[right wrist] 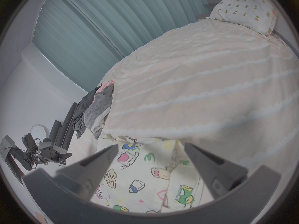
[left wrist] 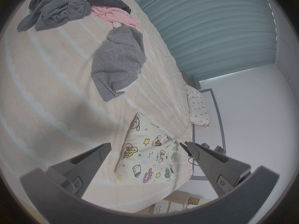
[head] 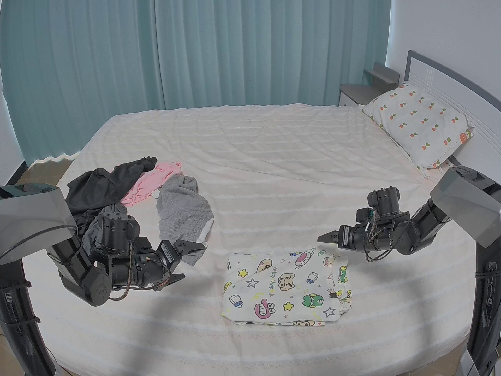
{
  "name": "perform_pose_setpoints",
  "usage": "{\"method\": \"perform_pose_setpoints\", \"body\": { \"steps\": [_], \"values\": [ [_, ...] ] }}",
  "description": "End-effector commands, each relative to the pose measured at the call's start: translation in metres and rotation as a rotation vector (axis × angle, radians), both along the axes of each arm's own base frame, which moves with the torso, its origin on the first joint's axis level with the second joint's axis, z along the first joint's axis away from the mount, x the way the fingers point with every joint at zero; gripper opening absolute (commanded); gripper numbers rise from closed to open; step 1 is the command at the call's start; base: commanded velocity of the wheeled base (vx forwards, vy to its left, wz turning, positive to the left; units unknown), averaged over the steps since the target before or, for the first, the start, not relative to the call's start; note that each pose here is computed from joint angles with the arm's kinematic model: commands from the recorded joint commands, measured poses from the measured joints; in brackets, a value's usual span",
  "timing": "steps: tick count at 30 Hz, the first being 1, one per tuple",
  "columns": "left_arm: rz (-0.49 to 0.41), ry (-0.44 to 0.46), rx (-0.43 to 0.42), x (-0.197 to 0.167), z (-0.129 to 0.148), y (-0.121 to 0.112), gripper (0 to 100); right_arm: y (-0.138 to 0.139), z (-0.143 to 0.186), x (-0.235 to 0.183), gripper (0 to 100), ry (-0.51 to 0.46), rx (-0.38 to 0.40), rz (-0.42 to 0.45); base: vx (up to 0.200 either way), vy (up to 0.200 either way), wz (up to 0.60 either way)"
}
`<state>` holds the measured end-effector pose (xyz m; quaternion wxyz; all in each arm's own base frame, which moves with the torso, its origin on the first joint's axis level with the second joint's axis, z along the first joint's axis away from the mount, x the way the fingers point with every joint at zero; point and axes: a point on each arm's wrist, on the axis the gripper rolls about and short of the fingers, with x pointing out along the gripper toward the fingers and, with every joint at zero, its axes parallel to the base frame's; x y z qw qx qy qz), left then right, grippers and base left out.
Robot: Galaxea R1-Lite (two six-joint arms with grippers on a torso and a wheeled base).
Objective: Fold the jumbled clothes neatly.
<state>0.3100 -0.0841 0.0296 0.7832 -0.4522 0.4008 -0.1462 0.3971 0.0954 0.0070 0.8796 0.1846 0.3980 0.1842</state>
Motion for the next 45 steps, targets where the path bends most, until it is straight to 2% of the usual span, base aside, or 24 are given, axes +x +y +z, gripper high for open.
{"method": "perform_pose_setpoints", "body": {
  "steps": [1,2,4,6,8,11,12,13,14,15,17,22,29,37,40,45],
  "values": [
    [-0.007,-0.015,0.002,0.005,0.002,-0.005,100,-0.012,0.01,-0.016,100,0.014,-0.004,-0.019,0.0,0.0,0.0],
    [-0.037,-0.012,0.004,0.01,-0.002,-0.016,100,-0.014,0.006,-0.032,100,0.053,-0.019,-0.012,0.0,0.0,0.0],
    [-0.046,0.0,0.02,0.016,-0.011,-0.026,100,-0.016,-0.003,-0.045,100,0.091,-0.044,0.007,0.0,0.0,0.0],
    [-0.058,-0.014,0.073,0.023,-0.02,-0.038,100,-0.017,-0.01,-0.055,100,0.114,-0.07,0.024,0.0,0.0,0.0],
    [-0.087,-0.044,0.15,0.026,-0.025,-0.046,100,-0.019,-0.013,-0.061,100,0.13,-0.074,0.027,0.0,0.0,0.0],
    [-0.197,-0.056,0.298,0.032,-0.045,-0.059,100,-0.019,-0.018,-0.069,100,0.157,-0.082,0.031,0.0,0.0,0.0],
    [-0.208,-0.056,0.32,0.032,-0.046,-0.061,100,-0.019,-0.019,-0.07,100,0.159,-0.083,0.031,0.0,0.0,0.0],
    [-0.222,-0.059,0.379,0.034,-0.05,-0.065,100,-0.019,-0.02,-0.072,100,0.163,-0.084,0.033,0.0,0.0,0.0],
    [-0.222,-0.059,0.379,0.034,-0.05,-0.065,100,-0.019,-0.02,-0.072,100,0.163,-0.084,0.033,0.0,0.0,0.0],
    [-0.257,-0.067,0.475,0.032,-0.057,-0.073,100,-0.019,-0.02,-0.075,100,0.159,-0.083,0.034,0.0,0.0,0.0],
    [-0.3,-0.079,0.535,0.03,-0.066,-0.08,100,-0.02,-0.021,-0.077,100,0.146,-0.08,0.032,0.0,0.0,0.0],
    [-0.339,-0.105,0.53,0.032,-0.064,-0.095,100,-0.021,-0.025,-0.085,100,0.116,-0.069,0.028,0.0,0.0,0.0],
    [-0.386,-0.096,0.534,0.035,-0.066,-0.115,100,-0.022,-0.028,-0.089,100,0.109,-0.064,0.028,0.0,0.0,0.0],
    [-0.394,-0.084,0.538,0.046,-0.063,-0.123,100,-0.021,-0.028,-0.098,100,0.069,-0.055,0.037,0.0,0.0,0.0],
    [-0.398,-0.085,0.541,0.049,-0.064,-0.128,100,-0.02,-0.027,-0.102,100,0.035,-0.042,0.037,0.0,0.0,0.0],
    [-0.391,-0.058,0.529,0.052,-0.061,-0.133,100,-0.018,-0.025,-0.104,100,0.04,0.001,0.008,0.0,0.0,0.0]
  ]
}}
